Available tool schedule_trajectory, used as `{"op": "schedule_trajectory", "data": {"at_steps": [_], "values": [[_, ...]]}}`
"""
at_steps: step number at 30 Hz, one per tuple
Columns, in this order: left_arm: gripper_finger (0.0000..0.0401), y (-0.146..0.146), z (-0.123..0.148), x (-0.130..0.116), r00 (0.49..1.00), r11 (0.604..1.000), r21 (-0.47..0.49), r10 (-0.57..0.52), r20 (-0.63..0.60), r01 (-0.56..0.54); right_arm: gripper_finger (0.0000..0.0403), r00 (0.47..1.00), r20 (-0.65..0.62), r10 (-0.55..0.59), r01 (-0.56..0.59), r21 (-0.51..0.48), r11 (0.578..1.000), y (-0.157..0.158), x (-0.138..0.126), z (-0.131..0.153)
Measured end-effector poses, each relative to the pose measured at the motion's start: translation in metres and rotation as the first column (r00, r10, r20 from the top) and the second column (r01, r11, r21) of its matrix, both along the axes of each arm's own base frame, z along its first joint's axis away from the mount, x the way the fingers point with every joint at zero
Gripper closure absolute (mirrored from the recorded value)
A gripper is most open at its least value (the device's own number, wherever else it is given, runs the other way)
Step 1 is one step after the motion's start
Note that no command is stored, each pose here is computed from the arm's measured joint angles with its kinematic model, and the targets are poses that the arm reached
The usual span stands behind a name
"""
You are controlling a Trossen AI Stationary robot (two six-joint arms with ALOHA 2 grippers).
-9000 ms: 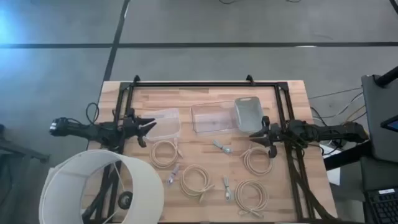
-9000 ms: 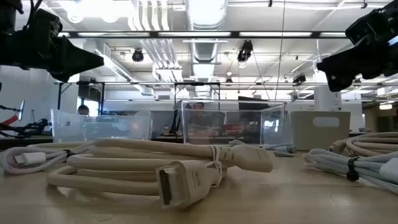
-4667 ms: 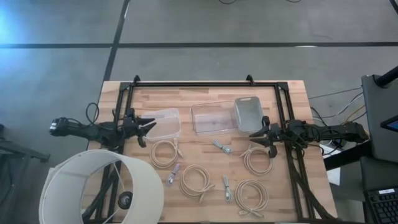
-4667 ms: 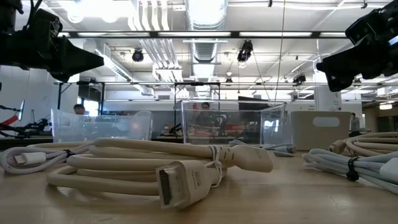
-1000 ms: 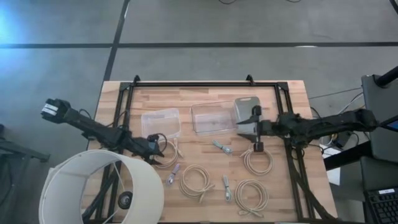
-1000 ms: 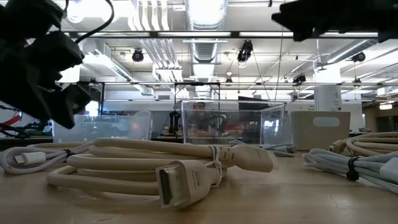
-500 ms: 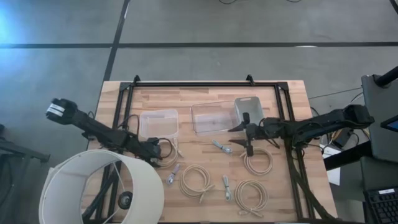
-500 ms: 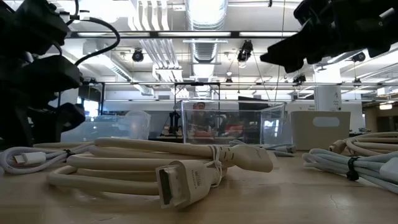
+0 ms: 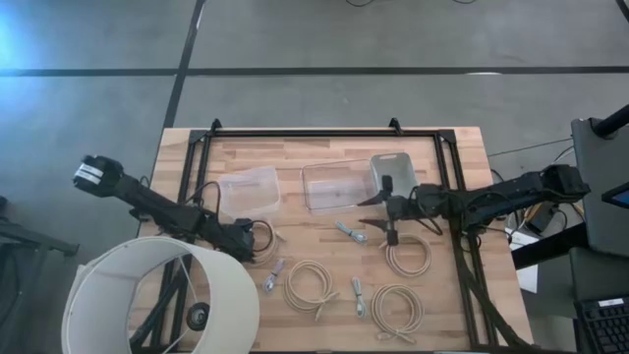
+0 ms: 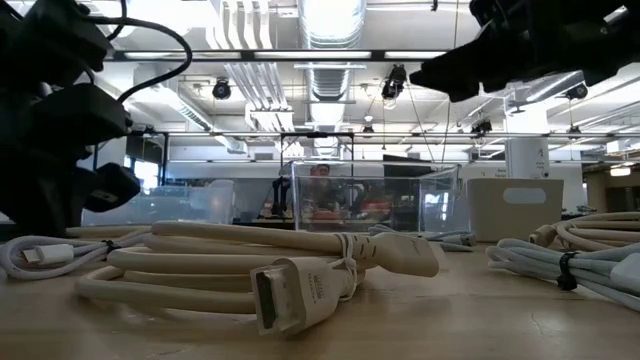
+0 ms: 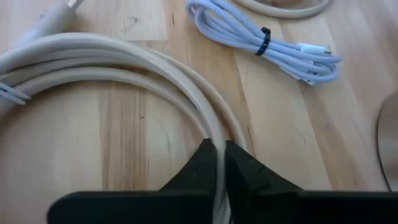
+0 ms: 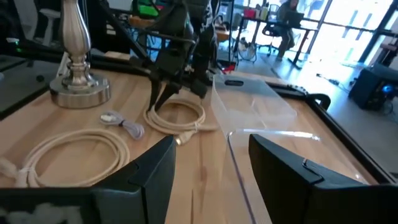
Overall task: Pick & Place USB Port
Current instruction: Put the top left brown charger cable into the left transparent bin
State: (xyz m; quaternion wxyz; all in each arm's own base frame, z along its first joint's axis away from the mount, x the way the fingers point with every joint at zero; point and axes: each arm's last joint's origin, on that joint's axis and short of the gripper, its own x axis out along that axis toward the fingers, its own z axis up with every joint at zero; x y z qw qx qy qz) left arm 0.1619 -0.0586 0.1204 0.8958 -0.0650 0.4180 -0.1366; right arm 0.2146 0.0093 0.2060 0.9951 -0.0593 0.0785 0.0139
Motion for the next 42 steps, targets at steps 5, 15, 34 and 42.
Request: {"op": "schedule_trajectory", "data": {"at_steps": [5, 15, 34, 42], "values": [[0.0374, -0.004, 0.022, 0.011, 0.995, 1.0, -0.005, -0.004, 0.103, 0.005, 0.0202, 1.0, 0.011, 0.003, -0.003, -0.019, 1.0, 0.0, 0.005, 0.005], [0.0374, -0.004, 0.092, 0.031, 0.994, 0.949, 0.313, 0.005, 0.108, -0.039, 0.0202, 1.0, 0.014, 0.01, -0.009, -0.063, 0.998, 0.0, 0.006, 0.007], [0.0372, 0.051, 0.087, 0.014, 0.86, 0.632, 0.667, 0.51, 0.025, -0.394, 0.0202, 1.0, 0.016, 0.011, -0.01, -0.072, 0.997, 0.0, 0.006, 0.007], [0.0371, 0.061, 0.052, 0.011, 0.848, 0.617, 0.657, 0.525, 0.067, -0.433, 0.0202, 1.0, 0.02, 0.011, -0.01, -0.069, 0.998, 0.0, 0.007, 0.008]]}}
